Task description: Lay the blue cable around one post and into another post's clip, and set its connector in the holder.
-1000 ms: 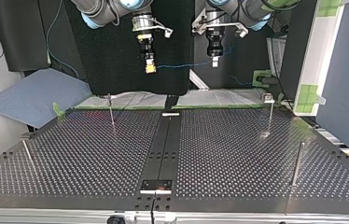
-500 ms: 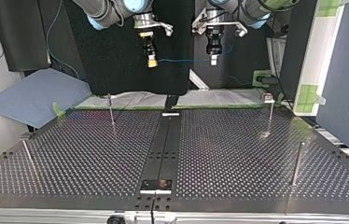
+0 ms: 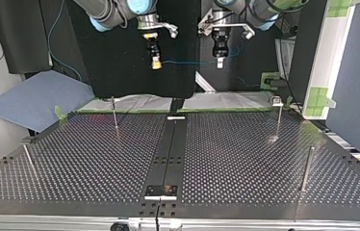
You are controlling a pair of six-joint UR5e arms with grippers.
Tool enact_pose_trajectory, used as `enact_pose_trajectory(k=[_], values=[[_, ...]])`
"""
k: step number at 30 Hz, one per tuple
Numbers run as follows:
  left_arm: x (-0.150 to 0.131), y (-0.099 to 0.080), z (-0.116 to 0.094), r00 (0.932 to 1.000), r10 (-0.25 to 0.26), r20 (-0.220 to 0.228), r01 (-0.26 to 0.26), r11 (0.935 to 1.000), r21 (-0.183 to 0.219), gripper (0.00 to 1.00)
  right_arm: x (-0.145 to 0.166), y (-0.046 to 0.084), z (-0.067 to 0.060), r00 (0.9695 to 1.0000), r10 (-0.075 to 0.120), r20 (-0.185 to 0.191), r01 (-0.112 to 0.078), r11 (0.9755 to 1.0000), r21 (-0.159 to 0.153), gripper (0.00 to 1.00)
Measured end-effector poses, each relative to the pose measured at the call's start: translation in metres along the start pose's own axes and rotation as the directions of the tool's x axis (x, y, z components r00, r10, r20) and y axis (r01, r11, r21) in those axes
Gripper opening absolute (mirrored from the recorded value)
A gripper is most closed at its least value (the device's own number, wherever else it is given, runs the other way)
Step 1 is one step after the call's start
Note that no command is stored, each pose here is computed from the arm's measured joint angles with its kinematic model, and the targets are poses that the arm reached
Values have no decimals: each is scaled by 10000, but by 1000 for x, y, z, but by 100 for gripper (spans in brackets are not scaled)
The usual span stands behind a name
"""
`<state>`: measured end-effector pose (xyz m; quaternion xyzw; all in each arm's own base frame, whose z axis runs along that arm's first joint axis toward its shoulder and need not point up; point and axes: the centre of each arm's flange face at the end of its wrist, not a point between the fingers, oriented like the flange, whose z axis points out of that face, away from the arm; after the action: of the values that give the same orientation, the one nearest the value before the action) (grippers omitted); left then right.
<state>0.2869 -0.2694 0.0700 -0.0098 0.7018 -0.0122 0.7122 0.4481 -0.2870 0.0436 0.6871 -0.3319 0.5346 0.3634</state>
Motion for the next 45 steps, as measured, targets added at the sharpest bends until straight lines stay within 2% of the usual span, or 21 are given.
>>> enact_pose_trajectory(k=[4,9,13,16,20,25,27,32,37,40,45], values=[[-13,-8,11,9993,-282,242,279,9995,125,0,24,-2,7,9992,210,-353,-212,9998,-53,0],[-34,-16,28,9969,-553,568,543,9983,190,0,49,-4,9,9967,470,-666,-458,9988,193,0],[-49,-15,35,9948,-716,720,721,9974,-43,0,75,-2,11,9911,876,-1004,-848,9959,313,0],[-60,-10,38,9932,-881,767,906,9954,-298,0,92,1,12,9869,1083,-1195,-1054,9940,308,0],[-72,-1,42,9905,-1106,816,1155,9917,-572,0,115,6,15,9826,1205,-1410,-1179,9927,271,0],[-86,11,50,9856,-1449,870,1507,9864,-653,0,147,10,17,9758,1305,-1756,-1273,9914,297,0],[-91,15,53,9840,-1547,888,1607,9849,-649,0,160,10,18,9723,1334,-1919,-1287,9910,368,0],[-105,28,60,9787,-1824,939,1894,9793,-716,0,199,8,18,9607,1387,-2404,-1247,9895,725,0],[-119,41,66,9706,-2190,997,2265,9713,-722,0,240,5,15,9484,1332,-2878,-1055,9884,1097,0],[-127,49,69,9650,-2409,1040,2493,9654,-768,0,254,2,14,9456,1234,-3010,-889,9881,1257,0],[-141,64,74,9535,-2764,1198,2891,9514,-1062,0,268,-2,16,9439,1154,-3093,-755,9875,1382,0]])
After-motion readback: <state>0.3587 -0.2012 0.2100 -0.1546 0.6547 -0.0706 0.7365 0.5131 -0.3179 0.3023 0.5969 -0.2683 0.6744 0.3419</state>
